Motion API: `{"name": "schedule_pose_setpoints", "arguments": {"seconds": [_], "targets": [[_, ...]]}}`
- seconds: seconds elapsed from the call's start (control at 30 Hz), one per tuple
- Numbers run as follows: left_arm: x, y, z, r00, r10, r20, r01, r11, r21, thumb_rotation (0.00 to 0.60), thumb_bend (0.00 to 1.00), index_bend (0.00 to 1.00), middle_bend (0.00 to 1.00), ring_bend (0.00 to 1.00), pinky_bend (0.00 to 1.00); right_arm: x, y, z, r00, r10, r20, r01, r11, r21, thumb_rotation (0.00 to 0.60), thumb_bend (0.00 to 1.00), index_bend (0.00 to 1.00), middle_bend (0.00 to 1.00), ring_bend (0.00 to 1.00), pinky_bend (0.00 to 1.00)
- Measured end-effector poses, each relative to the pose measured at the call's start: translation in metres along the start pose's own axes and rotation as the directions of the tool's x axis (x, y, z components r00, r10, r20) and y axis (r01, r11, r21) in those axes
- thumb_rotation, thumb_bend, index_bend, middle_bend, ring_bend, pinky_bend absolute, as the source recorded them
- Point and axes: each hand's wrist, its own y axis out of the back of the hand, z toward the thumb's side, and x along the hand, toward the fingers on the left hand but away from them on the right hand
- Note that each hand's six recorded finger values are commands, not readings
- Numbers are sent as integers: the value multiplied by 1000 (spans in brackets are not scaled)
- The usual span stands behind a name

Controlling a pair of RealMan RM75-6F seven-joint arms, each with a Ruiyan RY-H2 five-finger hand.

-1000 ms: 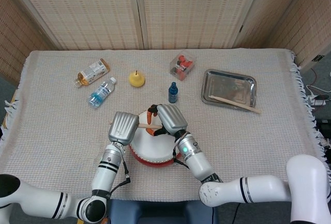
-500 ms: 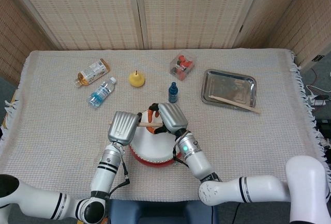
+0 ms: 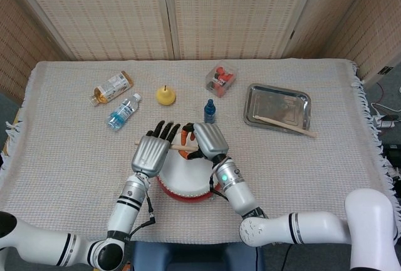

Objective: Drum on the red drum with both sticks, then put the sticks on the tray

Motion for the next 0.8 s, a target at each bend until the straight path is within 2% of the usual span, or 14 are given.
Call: {"name": "schedule_pose_setpoints", "arguments": {"seconds": [0.3, 0.63, 0.8], "targets": [[1, 6, -13, 1000, -7, -18, 6, 999, -38, 600, 236, 0, 0, 0, 158, 3, 8, -5, 1000, -8, 7, 8, 1000, 14, 600, 805, 849, 467, 481, 554], [3, 8, -32, 999, -4, -54, 2, 1000, -28, 600, 235, 0, 0, 0, 151, 9, 17, -9, 1000, -11, 11, 11, 1000, 21, 600, 806, 854, 470, 484, 554], [3, 11, -48, 996, -2, -88, -3, 999, -52, 600, 236, 0, 0, 0, 151, 16, 28, -17, 1000, -18, 24, 17, 999, 33, 600, 807, 854, 470, 485, 554]]}}
